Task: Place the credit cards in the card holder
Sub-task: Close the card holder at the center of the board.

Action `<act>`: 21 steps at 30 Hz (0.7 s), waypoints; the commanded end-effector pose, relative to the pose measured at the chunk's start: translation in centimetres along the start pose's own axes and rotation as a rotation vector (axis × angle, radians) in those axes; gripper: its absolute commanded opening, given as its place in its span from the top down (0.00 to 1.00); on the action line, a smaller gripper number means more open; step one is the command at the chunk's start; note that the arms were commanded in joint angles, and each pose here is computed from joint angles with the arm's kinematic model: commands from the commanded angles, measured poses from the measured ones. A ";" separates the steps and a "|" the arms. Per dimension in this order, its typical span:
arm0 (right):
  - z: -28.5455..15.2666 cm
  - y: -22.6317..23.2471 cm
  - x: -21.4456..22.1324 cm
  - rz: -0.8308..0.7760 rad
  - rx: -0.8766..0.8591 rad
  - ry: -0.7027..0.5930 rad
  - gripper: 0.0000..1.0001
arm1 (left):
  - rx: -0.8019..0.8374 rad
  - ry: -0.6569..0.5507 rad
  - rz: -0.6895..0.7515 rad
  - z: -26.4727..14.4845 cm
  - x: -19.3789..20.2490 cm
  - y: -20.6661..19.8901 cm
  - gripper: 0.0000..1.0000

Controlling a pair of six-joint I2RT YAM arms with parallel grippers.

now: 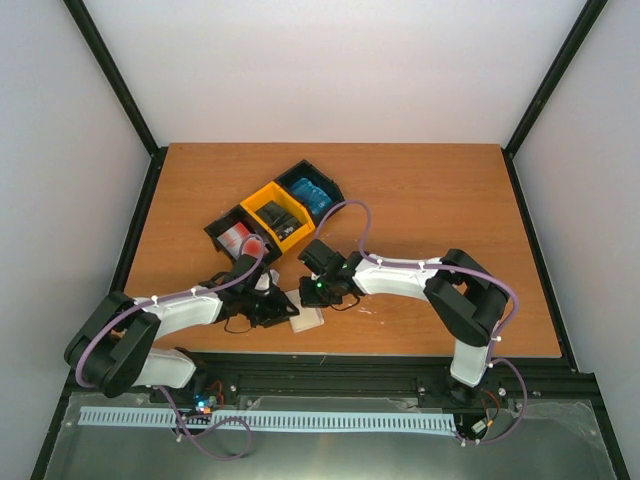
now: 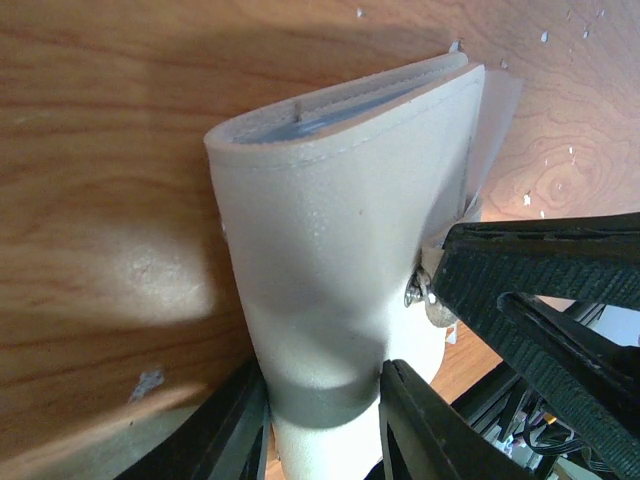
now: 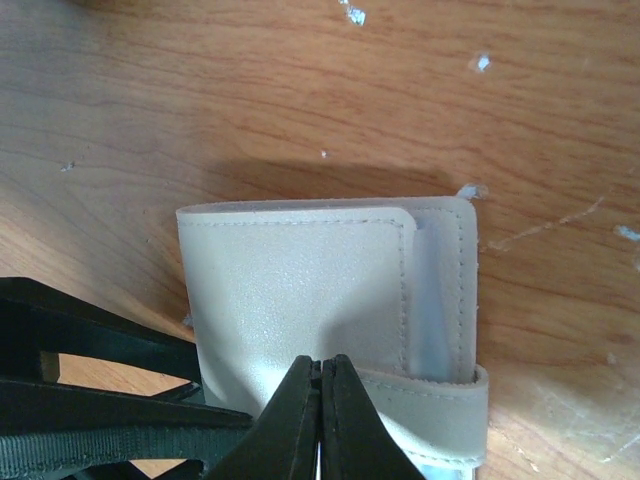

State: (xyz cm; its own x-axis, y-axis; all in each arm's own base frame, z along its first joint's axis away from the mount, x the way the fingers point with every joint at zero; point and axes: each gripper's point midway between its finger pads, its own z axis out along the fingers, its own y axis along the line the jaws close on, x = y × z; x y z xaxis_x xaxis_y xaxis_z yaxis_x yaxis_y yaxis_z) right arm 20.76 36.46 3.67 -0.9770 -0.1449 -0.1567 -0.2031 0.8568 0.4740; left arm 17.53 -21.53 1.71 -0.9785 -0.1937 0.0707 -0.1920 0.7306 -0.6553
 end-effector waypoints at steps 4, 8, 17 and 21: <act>1.2 0.1 1.8 -0.013 -0.006 0.072 0.97 | -0.246 0.045 -0.117 0.8 2.5 7.1 0.69; 0.7 0.5 1.9 -0.012 -0.021 0.071 0.97 | -0.254 0.052 -0.117 1.1 2.4 7.3 0.73; 0.3 0.7 1.7 -0.011 -0.029 0.059 0.97 | -0.296 0.058 -0.134 1.3 2.5 8.2 0.74; 0.2 0.4 1.7 -0.010 -0.018 0.055 0.97 | -0.313 0.056 -0.139 1.2 2.6 8.5 0.73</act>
State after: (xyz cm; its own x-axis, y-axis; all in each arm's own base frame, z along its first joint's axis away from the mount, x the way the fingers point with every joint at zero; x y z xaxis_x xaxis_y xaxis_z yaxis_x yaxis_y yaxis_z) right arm 20.73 36.62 3.70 -0.9772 -0.1466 -0.1538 -0.2037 0.8521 0.4821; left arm 17.55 -22.01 1.35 -0.9780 -0.1810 0.1036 -0.2038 0.7243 -0.6587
